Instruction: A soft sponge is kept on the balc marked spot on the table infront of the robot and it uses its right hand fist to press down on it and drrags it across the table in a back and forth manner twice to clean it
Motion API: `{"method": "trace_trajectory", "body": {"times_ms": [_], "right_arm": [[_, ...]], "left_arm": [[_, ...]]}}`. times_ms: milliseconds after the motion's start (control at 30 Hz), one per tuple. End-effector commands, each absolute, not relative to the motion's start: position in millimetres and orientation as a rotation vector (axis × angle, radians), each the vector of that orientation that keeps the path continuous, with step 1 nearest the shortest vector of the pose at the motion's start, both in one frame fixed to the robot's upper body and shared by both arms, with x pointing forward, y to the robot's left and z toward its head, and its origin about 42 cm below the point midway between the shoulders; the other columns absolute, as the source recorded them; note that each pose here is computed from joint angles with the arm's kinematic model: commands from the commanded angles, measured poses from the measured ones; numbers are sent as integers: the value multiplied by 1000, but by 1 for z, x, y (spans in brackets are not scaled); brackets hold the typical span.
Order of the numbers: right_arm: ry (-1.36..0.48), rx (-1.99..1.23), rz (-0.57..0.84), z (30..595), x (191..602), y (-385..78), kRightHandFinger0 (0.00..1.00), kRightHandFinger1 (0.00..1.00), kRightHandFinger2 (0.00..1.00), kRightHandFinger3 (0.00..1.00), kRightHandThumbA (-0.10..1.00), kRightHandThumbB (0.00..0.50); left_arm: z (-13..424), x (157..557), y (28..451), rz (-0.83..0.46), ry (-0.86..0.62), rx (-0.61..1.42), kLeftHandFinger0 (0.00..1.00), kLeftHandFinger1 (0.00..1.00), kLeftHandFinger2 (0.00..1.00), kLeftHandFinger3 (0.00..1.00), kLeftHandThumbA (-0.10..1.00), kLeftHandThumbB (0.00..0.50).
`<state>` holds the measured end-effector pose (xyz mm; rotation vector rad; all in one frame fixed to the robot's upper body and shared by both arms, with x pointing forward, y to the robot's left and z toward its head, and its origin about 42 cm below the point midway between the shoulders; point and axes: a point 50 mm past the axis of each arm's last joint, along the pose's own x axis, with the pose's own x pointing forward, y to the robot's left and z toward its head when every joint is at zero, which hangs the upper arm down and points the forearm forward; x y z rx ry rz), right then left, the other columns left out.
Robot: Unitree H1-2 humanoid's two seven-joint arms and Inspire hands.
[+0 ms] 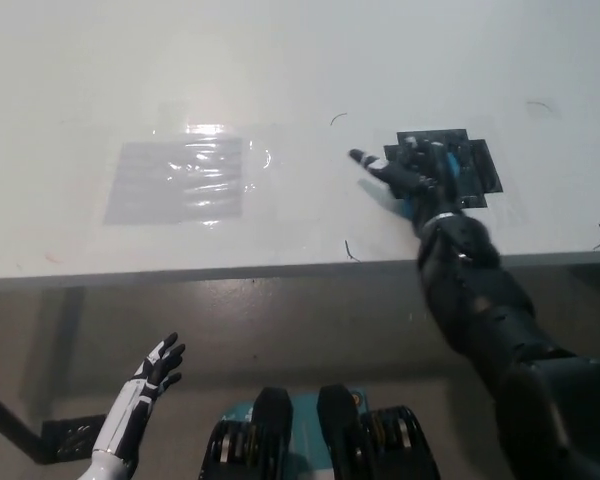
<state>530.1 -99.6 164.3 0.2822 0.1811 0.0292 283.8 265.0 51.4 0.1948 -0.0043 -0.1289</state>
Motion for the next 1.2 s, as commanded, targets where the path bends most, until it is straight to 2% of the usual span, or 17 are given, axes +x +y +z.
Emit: {"method": "trace_trajectory", "body": {"times_ms": [0, 133, 233, 500, 733, 833, 900, 1000, 1167], "right_arm": [[283, 368, 228, 152, 500, -15, 0, 0, 0, 0, 1000, 229], [275, 378, 287, 162, 492, 16, 0, 0, 0, 0, 1000, 243], [252, 386, 332, 169, 489, 30, 0, 0, 0, 0, 1000, 217], [239, 395, 312, 170, 495, 18, 0, 0, 0, 0, 1000, 221], [247, 401, 227, 159, 509, -30, 0, 0, 0, 0, 1000, 224], [243, 379, 172, 150, 515, -65, 0, 0, 0, 0, 1000, 227], [244, 374, 126, 144, 517, -87, 0, 0, 0, 0, 1000, 211], [240, 353, 39, 135, 521, -135, 0, 0, 0, 0, 1000, 183], [233, 337, -98, 125, 520, -211, 0, 0, 0, 0, 1000, 209]], "left_arm": [[62, 285, 269, -124, -69, 189, 1000, 1000, 1000, 1000, 1000, 500], [63, 286, 268, -121, -68, 195, 1000, 1000, 1000, 1000, 1000, 500], [64, 286, 269, -126, -73, 202, 1000, 1000, 1000, 1000, 1000, 496], [64, 288, 270, -123, -78, 197, 1000, 1000, 1000, 1000, 1000, 493], [67, 288, 271, -120, -77, 212, 1000, 1000, 1000, 1000, 1000, 497], [65, 287, 269, -122, -78, 204, 1000, 1000, 1000, 1000, 1000, 493], [64, 287, 269, -122, -76, 207, 1000, 1000, 1000, 1000, 1000, 500], [65, 288, 271, -119, -84, 207, 1000, 1000, 1000, 1000, 1000, 495], [66, 288, 273, -117, -80, 211, 1000, 1000, 1000, 1000, 1000, 500]]}}
